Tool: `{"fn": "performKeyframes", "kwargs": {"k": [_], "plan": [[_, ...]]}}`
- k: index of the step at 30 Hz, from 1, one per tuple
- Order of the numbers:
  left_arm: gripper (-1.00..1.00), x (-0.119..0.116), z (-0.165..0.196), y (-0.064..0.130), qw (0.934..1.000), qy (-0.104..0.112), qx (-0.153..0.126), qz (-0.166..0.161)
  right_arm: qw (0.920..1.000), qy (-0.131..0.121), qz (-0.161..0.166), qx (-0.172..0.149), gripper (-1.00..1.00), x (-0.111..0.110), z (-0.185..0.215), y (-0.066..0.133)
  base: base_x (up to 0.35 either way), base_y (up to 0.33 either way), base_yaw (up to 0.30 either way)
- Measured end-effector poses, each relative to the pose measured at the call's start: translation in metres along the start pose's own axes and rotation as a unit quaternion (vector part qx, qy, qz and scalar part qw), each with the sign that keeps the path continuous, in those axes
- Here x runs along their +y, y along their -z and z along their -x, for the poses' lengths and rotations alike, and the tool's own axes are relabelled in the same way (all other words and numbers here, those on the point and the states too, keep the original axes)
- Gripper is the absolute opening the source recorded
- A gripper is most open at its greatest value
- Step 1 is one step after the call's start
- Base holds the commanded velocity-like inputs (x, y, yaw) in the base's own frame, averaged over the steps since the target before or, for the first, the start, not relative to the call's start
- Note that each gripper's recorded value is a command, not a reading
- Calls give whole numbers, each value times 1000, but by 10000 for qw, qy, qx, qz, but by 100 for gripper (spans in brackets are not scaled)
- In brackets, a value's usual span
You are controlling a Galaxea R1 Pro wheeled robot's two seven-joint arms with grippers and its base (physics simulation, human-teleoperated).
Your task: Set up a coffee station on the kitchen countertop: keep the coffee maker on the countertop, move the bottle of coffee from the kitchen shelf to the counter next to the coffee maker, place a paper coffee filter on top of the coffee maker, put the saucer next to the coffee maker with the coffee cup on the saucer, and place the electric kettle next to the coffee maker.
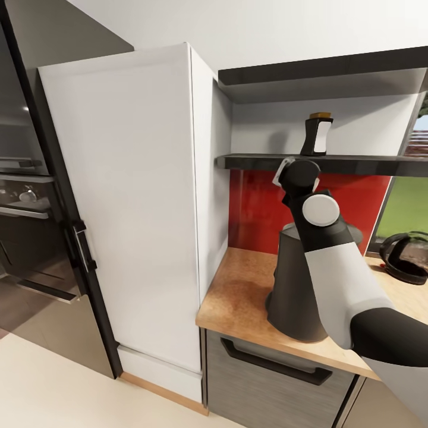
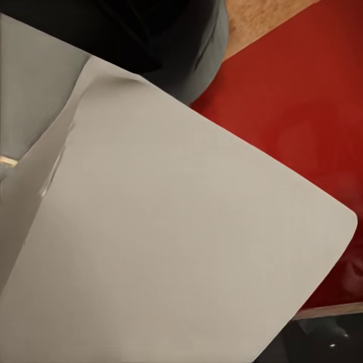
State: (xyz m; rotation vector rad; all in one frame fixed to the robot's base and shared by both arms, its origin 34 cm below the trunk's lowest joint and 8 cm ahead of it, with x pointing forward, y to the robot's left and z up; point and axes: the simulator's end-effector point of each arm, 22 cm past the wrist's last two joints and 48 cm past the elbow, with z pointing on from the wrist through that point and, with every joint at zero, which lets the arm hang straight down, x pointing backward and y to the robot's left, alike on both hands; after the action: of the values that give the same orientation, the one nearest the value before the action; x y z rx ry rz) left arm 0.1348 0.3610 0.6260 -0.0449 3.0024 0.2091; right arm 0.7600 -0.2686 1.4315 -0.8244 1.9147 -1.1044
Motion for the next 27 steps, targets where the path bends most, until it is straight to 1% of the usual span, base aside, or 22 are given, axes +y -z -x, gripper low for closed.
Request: {"fn": "performKeyframes", "kwargs": {"k": [5, 12, 19, 27], "plan": [[100, 0, 0, 0, 10000, 4, 0, 1, 10000, 3, -1, 7, -100, 0, 0, -1, 0, 0, 0], [100, 0, 0, 0, 10000, -1, 4, 1, 9997, 105, 157, 132, -100, 13, -4, -11, 0, 0, 0], [100, 0, 0, 0, 10000, -19, 2, -1, 9997, 117, 169, 147, -100, 14, -4, -12, 87, 38, 0], [100, 0, -1, 0, 10000, -22, 7, -1, 9996, 116, 176, 160, -100, 14, -5, -12, 14, 6, 0]]}}
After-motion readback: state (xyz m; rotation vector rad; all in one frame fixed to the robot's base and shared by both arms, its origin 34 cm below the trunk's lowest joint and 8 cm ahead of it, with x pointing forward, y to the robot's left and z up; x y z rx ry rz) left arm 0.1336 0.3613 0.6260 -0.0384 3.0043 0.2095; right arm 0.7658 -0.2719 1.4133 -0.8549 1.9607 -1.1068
